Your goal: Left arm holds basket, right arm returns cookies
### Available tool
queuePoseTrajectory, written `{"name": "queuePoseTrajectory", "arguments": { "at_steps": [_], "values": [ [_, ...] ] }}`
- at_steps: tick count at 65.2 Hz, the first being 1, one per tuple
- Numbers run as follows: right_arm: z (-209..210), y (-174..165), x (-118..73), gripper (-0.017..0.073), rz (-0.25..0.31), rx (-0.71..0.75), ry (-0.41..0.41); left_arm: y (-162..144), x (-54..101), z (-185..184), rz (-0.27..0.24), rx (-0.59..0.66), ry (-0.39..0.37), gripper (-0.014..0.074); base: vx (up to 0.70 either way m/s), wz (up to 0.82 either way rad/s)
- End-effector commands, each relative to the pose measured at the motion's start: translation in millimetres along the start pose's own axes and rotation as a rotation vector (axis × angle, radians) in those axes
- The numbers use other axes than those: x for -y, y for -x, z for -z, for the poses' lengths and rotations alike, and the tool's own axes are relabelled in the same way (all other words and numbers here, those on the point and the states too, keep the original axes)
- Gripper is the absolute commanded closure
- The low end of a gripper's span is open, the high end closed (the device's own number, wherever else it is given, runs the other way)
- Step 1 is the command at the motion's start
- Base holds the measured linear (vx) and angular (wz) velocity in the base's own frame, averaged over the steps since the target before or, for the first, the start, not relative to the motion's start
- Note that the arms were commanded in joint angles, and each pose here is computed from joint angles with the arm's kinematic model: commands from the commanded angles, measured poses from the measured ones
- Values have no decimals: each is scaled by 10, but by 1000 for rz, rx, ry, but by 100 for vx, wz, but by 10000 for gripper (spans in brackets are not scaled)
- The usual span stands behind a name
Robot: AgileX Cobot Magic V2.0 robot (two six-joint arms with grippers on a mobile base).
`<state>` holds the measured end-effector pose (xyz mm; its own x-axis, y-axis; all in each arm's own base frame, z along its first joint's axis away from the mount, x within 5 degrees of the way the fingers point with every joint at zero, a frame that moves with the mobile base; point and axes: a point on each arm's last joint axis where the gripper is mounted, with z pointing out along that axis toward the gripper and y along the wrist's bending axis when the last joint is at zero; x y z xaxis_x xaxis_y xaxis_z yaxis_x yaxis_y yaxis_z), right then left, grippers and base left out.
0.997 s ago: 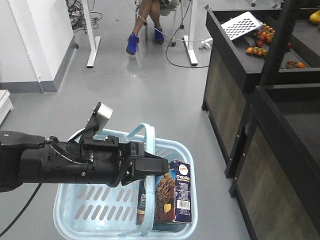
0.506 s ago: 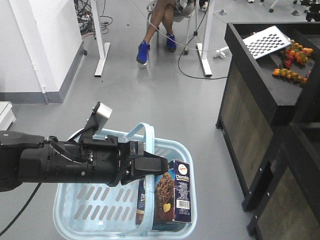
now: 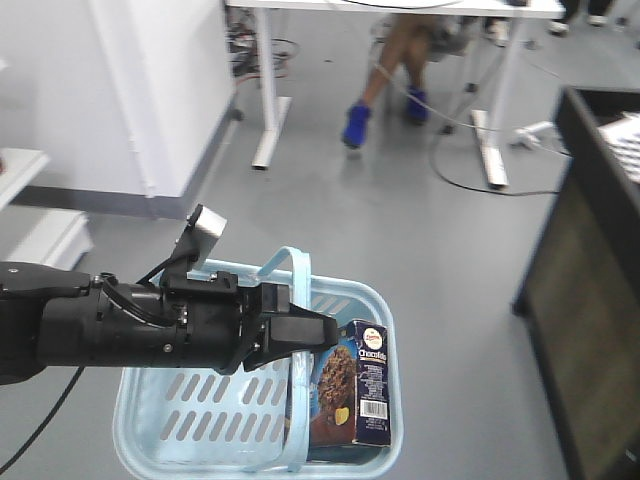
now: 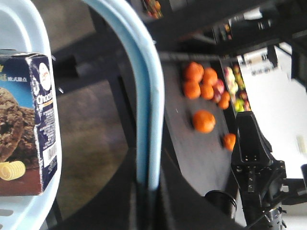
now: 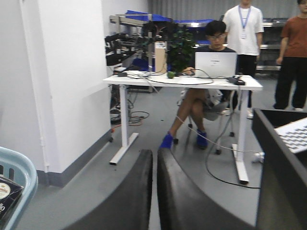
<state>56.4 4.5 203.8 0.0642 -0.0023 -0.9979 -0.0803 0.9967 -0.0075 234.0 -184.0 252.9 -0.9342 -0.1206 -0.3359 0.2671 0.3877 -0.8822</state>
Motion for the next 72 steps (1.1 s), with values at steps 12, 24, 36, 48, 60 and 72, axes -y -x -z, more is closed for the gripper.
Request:
{"name": "queuePoseTrajectory", "arguments": {
  "at_steps": [12, 24, 36, 48, 60, 72],
  "values": [
    [5, 14, -8, 570, 11, 67, 8, 58, 264, 74, -19, 42, -117, 599, 31, 75],
    [5, 14, -8, 570, 11, 67, 8, 58, 264, 74, -19, 42, -117, 599, 31, 71],
    [5, 14, -8, 570, 11, 67, 8, 58, 264, 74, -19, 42, -117, 599, 32, 60],
    [5, 14, -8, 570, 11, 67, 8, 58, 264, 74, -19, 42, -117, 599, 32, 53],
    [5, 14, -8, 570, 11, 67, 8, 58, 263, 74, -19, 42, -116, 599, 30, 56],
    [5, 14, -8, 570, 11, 67, 8, 58, 263, 74, -19, 42, -116, 599, 26, 75]
  ]
}}
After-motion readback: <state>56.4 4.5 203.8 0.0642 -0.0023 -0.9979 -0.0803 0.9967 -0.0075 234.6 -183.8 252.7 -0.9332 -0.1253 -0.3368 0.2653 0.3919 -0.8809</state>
